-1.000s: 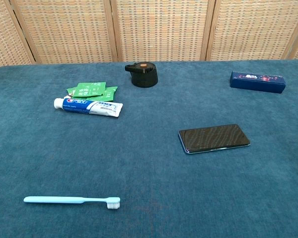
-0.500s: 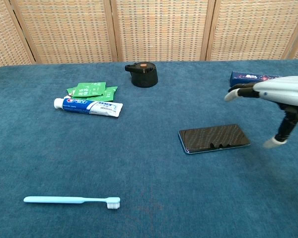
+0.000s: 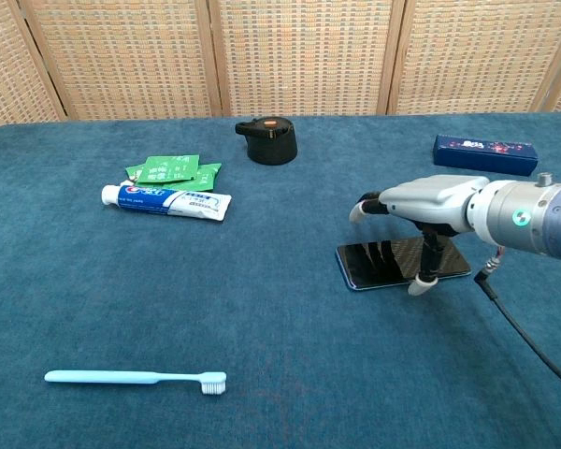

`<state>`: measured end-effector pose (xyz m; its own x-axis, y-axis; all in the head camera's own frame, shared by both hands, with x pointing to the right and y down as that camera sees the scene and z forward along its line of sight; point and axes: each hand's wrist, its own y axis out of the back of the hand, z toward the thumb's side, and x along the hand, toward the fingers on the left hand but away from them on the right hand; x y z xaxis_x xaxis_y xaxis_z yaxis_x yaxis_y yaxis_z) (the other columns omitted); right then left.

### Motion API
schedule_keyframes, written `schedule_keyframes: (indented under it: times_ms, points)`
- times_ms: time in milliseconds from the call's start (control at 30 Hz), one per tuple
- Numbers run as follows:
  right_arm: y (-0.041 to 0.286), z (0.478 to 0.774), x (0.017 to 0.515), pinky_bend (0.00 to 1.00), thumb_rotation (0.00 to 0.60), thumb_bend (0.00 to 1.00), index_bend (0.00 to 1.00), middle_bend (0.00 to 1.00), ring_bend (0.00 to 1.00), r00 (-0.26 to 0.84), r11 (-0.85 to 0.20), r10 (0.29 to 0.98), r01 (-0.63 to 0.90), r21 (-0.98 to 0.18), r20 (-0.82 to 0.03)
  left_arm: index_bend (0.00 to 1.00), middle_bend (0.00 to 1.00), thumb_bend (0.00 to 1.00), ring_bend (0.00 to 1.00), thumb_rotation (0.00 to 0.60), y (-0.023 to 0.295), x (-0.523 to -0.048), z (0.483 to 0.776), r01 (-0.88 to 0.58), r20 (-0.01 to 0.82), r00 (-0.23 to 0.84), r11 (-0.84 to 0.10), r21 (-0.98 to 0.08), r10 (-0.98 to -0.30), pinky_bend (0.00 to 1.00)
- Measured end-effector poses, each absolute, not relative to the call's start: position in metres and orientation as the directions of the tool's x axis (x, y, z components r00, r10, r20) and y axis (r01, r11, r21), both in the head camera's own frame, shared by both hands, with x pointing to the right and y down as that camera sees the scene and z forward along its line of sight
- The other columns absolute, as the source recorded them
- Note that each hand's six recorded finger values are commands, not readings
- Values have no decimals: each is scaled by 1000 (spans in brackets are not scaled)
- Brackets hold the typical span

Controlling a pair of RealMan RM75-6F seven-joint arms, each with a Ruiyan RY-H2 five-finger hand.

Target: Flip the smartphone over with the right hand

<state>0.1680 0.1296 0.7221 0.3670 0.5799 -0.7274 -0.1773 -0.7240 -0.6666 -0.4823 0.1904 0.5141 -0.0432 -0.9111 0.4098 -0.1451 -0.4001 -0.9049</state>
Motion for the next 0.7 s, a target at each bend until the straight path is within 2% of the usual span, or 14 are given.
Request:
schedule_keyframes:
  times_ms: [267,367,433,500,700]
  points:
    - [135,737,157,0,600,191,211,0,0,357,-737,551,-216,-640,-754,0,0,0,0,600,190,-483,516,-142,413,-51,-402,-904,-909,0]
    - [135,740,156,0,600,295,371,0,0,353,-735,553,-222,-641,-755,0,0,0,0,600,190,-482,516,-142,413,-50,-403,-904,-909,0]
    - [134,742,155,0,600,364,535,0,0,351,-734,557,-216,-643,-753,0,0,0,0,600,190,-482,516,-143,413,-49,-403,-904,-909,0]
    - [134,743,153,0,600,404,613,0,0,350,-732,563,-208,-648,-749,0,0,0,0,600,190,-483,516,-144,413,-50,-402,-904,-909,0]
    - [135,740,145,0,600,437,696,0,0,374,-738,567,-165,-654,-734,0,0,0,0,600,190,-483,515,-147,410,-50,-400,-905,-911,0]
